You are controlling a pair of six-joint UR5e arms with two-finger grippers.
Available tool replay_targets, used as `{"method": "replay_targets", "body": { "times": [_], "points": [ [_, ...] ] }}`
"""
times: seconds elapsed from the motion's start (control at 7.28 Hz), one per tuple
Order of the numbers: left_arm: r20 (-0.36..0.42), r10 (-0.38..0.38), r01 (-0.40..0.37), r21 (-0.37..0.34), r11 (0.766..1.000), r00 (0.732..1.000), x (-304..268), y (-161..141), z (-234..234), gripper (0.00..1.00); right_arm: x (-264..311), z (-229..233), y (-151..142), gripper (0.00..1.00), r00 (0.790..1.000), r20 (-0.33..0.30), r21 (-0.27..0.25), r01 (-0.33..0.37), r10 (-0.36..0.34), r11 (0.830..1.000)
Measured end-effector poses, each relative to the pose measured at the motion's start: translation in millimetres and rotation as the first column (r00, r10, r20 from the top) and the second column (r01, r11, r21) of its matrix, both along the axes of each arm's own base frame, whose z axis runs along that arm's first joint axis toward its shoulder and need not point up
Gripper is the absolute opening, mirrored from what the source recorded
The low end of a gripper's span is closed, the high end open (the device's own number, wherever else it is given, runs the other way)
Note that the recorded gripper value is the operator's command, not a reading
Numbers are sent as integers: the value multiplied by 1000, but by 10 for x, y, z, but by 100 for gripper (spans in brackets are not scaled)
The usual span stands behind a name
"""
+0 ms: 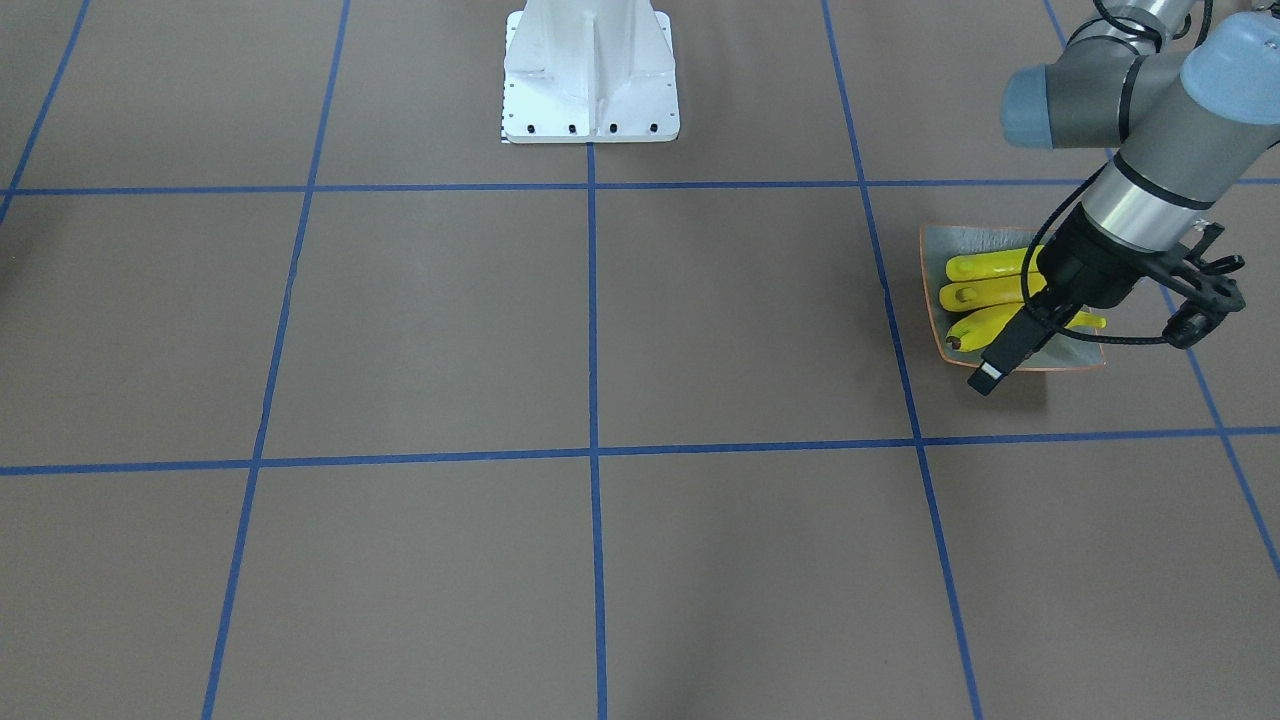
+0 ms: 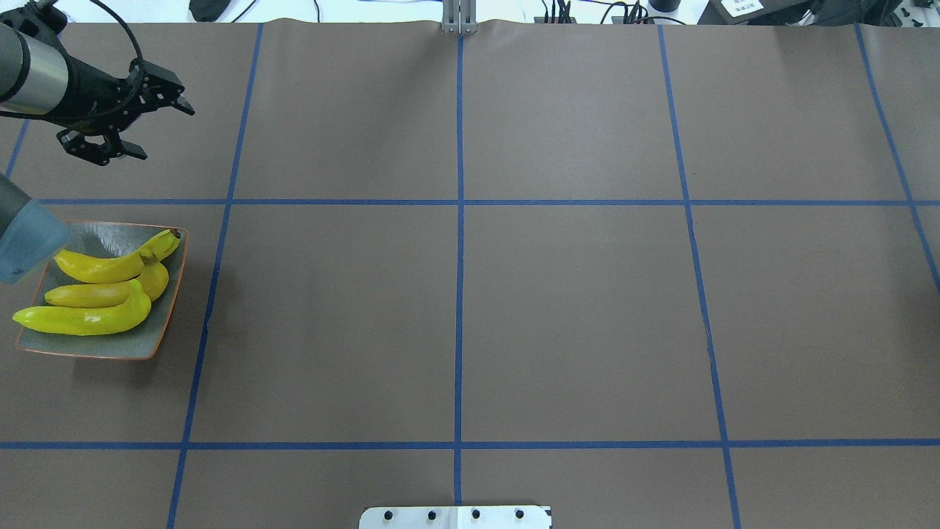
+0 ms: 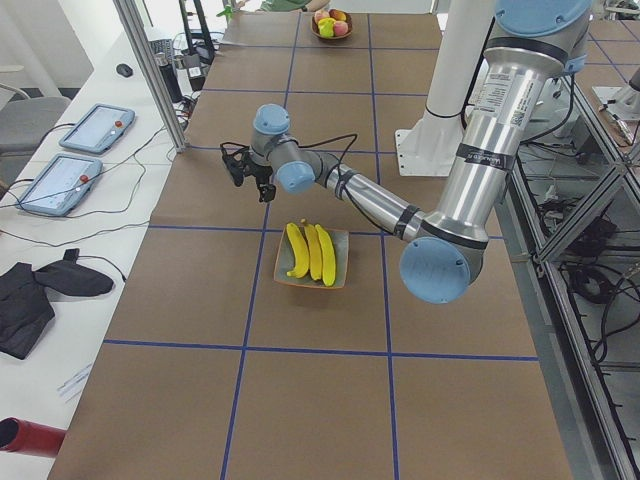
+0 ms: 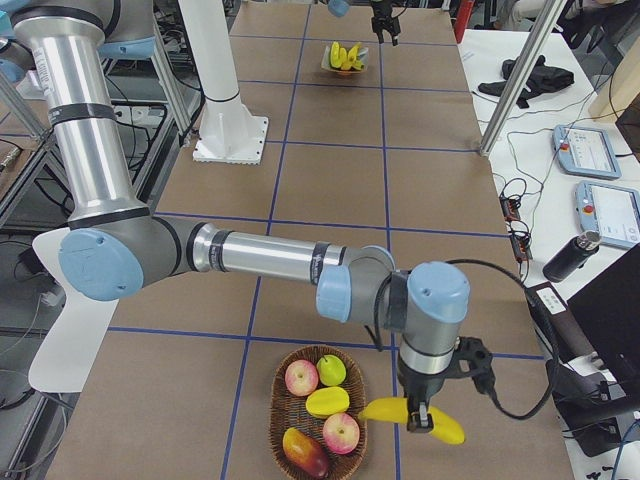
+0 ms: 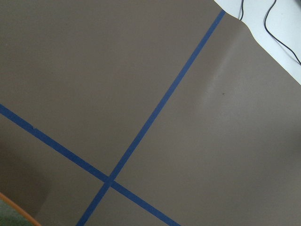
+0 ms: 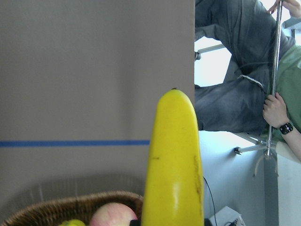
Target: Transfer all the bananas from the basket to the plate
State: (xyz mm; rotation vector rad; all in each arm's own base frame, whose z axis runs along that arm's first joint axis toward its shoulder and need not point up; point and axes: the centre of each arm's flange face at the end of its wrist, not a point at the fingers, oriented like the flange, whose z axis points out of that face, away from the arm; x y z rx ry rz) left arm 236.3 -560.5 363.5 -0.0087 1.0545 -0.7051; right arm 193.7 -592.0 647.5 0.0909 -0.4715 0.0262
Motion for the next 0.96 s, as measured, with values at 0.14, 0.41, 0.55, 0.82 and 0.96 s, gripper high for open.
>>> {"method": "replay_targets", "body": {
  "times": [0.14,0.41,0.55,0.82,0.96],
  "points": [
    [1,0,0,-1,1000,1000,13,-22,4,100,-430,-416,-360,0,999,50,29,-11,10,1000],
    [-6,1,0,12,1000,1000,60,-102,-100,100,-1368,-1269,-832,0,982,185,93,26,-43,995],
    [-15,1,-1,25,1000,1000,92,-146,-207,100,-1877,-1728,-962,0,956,279,122,60,-92,991],
    [-47,14,-11,64,998,999,318,-293,-601,100,-3066,-2674,-836,0,875,440,161,145,-202,976],
    [-73,17,-11,86,996,997,540,-318,-841,100,-3604,-3136,-601,0,844,493,157,155,-213,975]
  ]
}}
